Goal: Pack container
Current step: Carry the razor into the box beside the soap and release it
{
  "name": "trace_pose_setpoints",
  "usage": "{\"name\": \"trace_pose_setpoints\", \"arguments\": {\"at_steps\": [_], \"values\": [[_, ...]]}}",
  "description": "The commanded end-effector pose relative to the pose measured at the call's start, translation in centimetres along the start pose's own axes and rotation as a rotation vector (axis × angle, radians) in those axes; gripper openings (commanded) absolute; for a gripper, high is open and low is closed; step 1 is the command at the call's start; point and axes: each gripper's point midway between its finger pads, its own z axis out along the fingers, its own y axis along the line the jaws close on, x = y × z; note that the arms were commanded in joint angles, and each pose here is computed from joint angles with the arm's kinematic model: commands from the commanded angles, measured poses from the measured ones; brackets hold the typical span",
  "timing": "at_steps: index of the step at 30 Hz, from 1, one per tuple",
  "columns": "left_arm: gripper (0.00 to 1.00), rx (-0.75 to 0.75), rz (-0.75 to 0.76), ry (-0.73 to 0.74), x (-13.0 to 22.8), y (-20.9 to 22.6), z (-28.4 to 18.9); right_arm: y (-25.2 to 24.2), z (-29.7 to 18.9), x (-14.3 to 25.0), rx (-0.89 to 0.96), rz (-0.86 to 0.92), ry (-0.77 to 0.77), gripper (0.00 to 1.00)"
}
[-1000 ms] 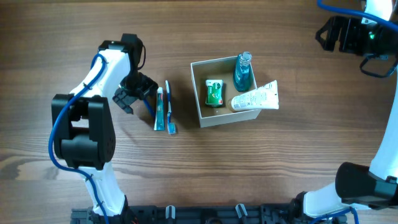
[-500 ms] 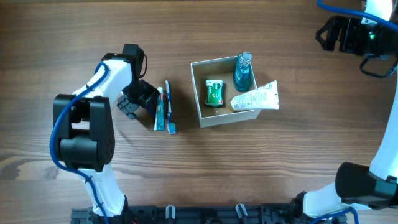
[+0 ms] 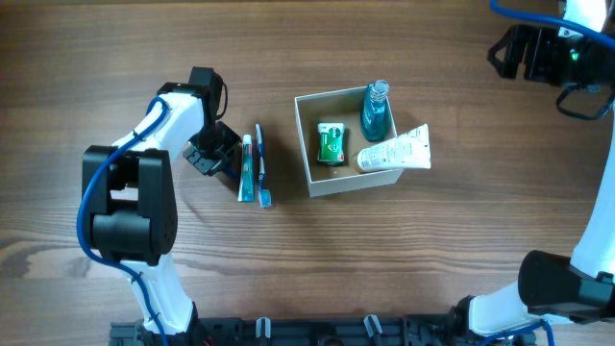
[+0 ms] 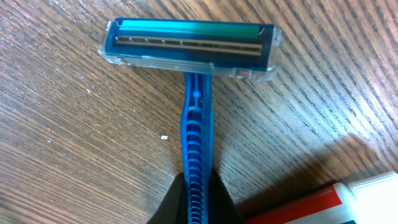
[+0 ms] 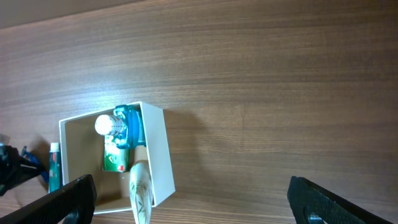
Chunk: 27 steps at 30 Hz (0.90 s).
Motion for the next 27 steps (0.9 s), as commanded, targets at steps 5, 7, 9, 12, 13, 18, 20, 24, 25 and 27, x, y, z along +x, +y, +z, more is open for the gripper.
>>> {"name": "trace_pose_setpoints", "arguments": {"at_steps": [5, 7, 9, 12, 13, 18, 20, 24, 25, 27], "values": [[0.04, 0.012, 0.024, -0.035, -0.9, -0.3, -1.0, -0.1, 0.0, -0.1, 0.012, -0.012, -0.002, 1.0], [0.04, 0.068, 0.068, -0.087, -2.5, -1.5, -3.2, -0.1, 0.0, -0.1, 0.012, -0.012, -0.002, 1.0], [0.04, 0.132, 0.105, -0.15, -4.0, -2.9, -6.2, -0.1, 0.0, -0.1, 0.012, -0.012, -0.002, 1.0], [0.04, 0.238, 0.173, -0.264, -5.7, -5.2, -12.3, -0.1, 0.0, -0.1, 0.012, -0.012, -0.002, 1.0], [0.04, 0.275, 0.2, -0.304, -5.9, -6.0, -14.5, -0.1, 0.0, -0.1, 0.012, -0.012, -0.002, 1.0], [0.04, 0.454, 0.44, -0.503, -2.4, -11.0, -24.6, -0.1, 0.0, -0.1, 0.012, -0.012, -0.002, 1.0], [0.04, 0.545, 0.568, -0.57, 2.0, -14.0, -28.0, -0.1, 0.0, -0.1, 0.012, -0.012, -0.002, 1.0], [0.04, 0.597, 0.711, -0.558, 8.4, -17.4, -27.8, -0.1, 0.0, -0.1, 0.012, -0.012, -0.002, 1.0], [0.04, 0.593, 0.745, -0.538, 9.8, -18.1, -27.1, -0.1, 0.0, -0.1, 0.012, -0.012, -0.002, 1.0], [0.04, 0.568, 0.808, -0.492, 12.6, -19.1, -25.1, -0.1, 0.0, -0.1, 0.012, -0.012, -0.002, 1.0]]}}
